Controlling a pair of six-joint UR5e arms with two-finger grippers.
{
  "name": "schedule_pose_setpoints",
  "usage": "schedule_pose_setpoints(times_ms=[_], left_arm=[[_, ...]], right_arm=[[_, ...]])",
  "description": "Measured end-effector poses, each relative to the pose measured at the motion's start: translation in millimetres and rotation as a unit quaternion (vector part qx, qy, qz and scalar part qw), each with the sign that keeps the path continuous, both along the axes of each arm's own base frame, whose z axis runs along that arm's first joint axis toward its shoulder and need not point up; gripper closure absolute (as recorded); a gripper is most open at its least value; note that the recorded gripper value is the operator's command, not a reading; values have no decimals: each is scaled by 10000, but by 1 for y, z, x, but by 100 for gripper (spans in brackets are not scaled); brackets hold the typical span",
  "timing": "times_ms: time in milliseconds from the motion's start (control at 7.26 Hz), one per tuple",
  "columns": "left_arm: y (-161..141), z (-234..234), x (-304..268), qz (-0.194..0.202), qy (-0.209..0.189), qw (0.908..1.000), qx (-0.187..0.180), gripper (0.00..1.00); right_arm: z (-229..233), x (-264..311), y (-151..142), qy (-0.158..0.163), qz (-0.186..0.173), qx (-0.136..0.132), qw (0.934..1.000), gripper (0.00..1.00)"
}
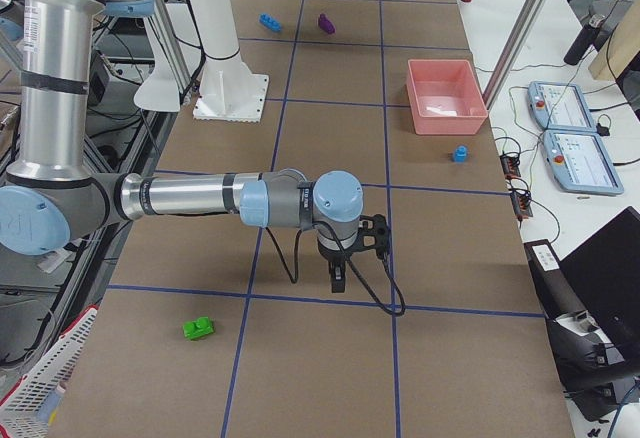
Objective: Put all blocks into box
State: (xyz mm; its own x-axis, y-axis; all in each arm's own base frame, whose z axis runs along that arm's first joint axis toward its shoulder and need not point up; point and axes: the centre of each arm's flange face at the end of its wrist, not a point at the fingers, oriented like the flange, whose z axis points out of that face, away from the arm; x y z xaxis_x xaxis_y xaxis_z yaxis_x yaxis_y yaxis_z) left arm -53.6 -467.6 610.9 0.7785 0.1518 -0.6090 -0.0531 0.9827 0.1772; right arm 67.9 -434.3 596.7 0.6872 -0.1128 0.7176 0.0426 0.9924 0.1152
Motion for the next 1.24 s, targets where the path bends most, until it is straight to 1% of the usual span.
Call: schedule_pose_setpoints(times_ms=[138, 275, 413, 551, 688, 826, 964, 1101, 1239], left_arm=[[-6, -7, 10, 83, 43, 9999, 96, 0], [-11, -16, 22, 161, 154, 9995, 230, 0], [-15, -25, 29, 181, 286, 9985, 422, 0], [-18, -31, 32, 123, 375, 9976, 563, 0], [-20, -35, 33, 59, 426, 9971, 626, 0], [-21, -35, 35, 29, 450, 9969, 649, 0], [-21, -36, 36, 16, 460, 9968, 659, 0], [-22, -36, 36, 10, 464, 9967, 664, 0], [-22, -37, 36, -2, 469, 9967, 664, 0]], right_arm=[[-22, -10, -19, -11, 55, 68, 10000, 0], [-54, -38, -50, -43, 80, 68, 9999, 0], [-80, -84, -77, -97, -49, 48, 9999, 0], [-93, -129, -89, -184, -248, 107, 9995, 0], [-101, -170, -89, -268, -319, 122, 9991, 0], [-105, -210, -82, -261, -198, 53, 9995, 0], [-102, -246, -67, -218, -35, 61, 9997, 0], [-91, -271, -49, -234, 39, 54, 9997, 0], [-81, -286, -35, -240, 27, -29, 9997, 0]])
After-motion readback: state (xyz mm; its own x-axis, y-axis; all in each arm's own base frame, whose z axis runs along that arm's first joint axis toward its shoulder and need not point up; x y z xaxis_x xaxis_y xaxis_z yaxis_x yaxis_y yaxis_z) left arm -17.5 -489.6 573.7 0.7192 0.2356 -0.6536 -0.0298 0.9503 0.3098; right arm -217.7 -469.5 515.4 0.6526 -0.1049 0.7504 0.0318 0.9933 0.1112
